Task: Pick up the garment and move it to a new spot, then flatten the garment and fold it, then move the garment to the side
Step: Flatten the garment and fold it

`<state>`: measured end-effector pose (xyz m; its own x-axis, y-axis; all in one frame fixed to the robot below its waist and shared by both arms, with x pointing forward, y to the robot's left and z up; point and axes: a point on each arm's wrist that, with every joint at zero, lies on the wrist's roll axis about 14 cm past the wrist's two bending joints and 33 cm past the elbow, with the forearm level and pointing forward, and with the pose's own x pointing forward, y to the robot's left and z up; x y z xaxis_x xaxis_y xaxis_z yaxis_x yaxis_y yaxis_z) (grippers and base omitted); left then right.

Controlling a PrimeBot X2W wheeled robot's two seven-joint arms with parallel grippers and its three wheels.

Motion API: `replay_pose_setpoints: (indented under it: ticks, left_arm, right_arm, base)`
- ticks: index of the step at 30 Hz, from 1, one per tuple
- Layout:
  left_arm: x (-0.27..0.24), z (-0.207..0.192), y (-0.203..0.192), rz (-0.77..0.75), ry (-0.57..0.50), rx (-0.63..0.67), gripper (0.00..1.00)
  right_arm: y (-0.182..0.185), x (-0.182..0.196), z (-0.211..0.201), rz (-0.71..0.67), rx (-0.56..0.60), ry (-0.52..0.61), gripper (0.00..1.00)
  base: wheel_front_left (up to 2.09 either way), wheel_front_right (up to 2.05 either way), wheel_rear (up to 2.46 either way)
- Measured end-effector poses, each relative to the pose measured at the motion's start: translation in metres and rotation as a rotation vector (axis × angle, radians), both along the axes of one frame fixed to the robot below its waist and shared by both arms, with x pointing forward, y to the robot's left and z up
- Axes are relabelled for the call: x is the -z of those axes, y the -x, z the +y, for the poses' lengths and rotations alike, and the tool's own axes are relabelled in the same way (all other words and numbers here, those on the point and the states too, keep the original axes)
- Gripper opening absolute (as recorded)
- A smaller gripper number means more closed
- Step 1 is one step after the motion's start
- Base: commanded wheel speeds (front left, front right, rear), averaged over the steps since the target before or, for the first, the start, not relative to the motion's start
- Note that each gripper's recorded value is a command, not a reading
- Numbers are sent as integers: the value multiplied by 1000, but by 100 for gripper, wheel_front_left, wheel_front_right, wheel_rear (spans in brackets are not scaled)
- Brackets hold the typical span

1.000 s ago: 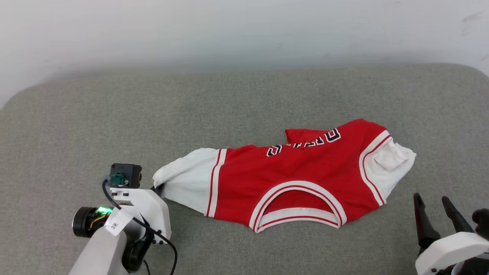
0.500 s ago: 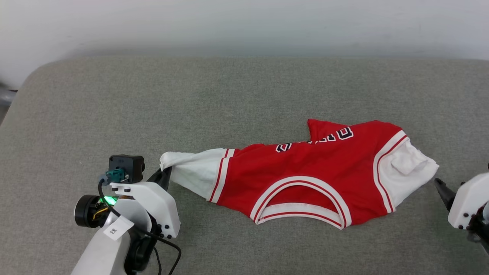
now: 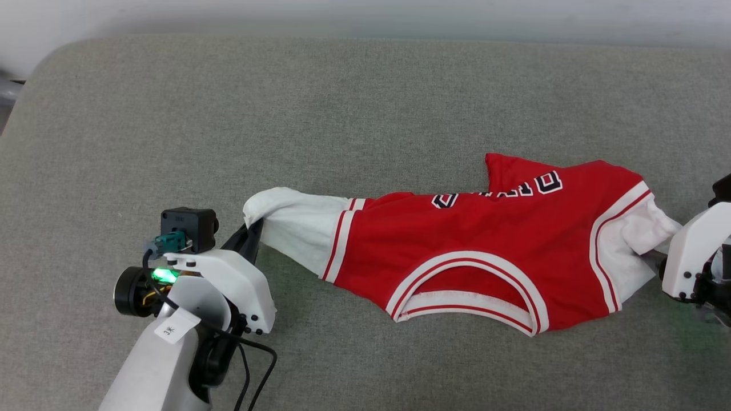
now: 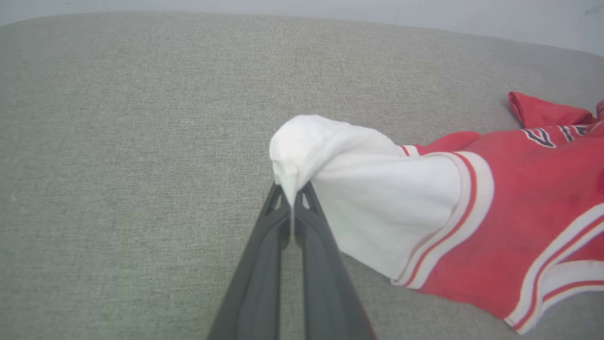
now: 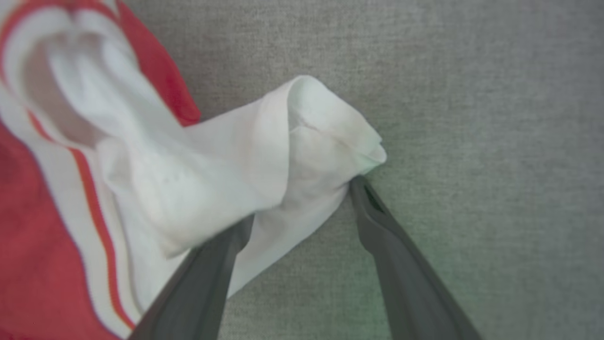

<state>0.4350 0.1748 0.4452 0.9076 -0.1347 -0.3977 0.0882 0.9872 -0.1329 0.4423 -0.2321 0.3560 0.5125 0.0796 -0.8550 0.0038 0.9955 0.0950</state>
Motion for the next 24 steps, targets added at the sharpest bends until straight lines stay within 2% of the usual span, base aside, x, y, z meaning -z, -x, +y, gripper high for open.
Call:
replay_pose_setpoints:
  ticks: [1, 3, 8, 12, 17, 24]
  left_arm:
    - [1, 0, 0, -1, 4, -4, 0]
    - [3, 2, 0, 4, 4, -8, 0]
    - [-1, 2, -1, -11, 10, -11, 0]
    - [-14, 4, -1, -58, 10, -14, 0]
    - [-49, 10, -8, -172, 5, -22, 0]
    - [-130, 14, -33, -399, -24, -8, 0]
  right_arm:
    - [1, 3, 1, 16, -1, -4, 100]
    - [1, 5, 2, 32, -2, -15, 1]
    - [-5, -3, 8, -9, -4, -44, 0]
    - [-20, -29, 6, -145, 12, -59, 0]
    - [-43, -90, -2, -394, 25, -55, 0]
    - [-53, -176, -8, -677, 11, -4, 0]
  base:
    - [0, 0, 0]
    - [0, 0, 0]
    - [0, 0, 0]
    - [0, 0, 0]
    - [0, 0, 0]
    - [0, 0, 0]
